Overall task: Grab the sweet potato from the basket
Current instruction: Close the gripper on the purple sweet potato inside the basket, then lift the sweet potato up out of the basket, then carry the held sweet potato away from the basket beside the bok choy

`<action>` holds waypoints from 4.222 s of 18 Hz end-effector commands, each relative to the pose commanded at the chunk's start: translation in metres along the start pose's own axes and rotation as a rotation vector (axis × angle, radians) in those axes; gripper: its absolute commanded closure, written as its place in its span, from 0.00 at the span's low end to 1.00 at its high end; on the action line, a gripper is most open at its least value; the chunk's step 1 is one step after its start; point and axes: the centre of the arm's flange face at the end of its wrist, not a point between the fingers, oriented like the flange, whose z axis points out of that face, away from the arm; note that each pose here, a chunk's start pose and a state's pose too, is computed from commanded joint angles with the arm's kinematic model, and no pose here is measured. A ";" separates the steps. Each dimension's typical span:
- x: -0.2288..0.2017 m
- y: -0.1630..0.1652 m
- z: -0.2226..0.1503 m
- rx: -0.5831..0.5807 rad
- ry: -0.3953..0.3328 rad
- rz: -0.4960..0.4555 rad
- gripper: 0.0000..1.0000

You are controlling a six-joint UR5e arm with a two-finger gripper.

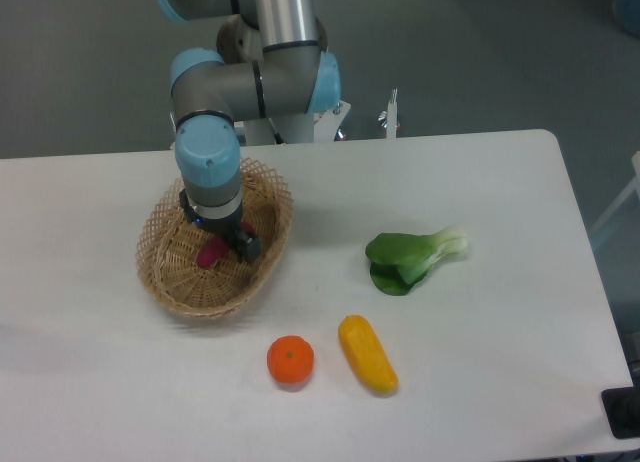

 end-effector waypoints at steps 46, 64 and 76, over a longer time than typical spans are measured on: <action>-0.158 0.091 -0.164 0.108 -0.168 -0.024 0.73; -0.290 0.135 -0.163 0.085 -0.200 0.057 0.72; -0.310 0.149 -0.162 0.011 -0.199 0.127 0.72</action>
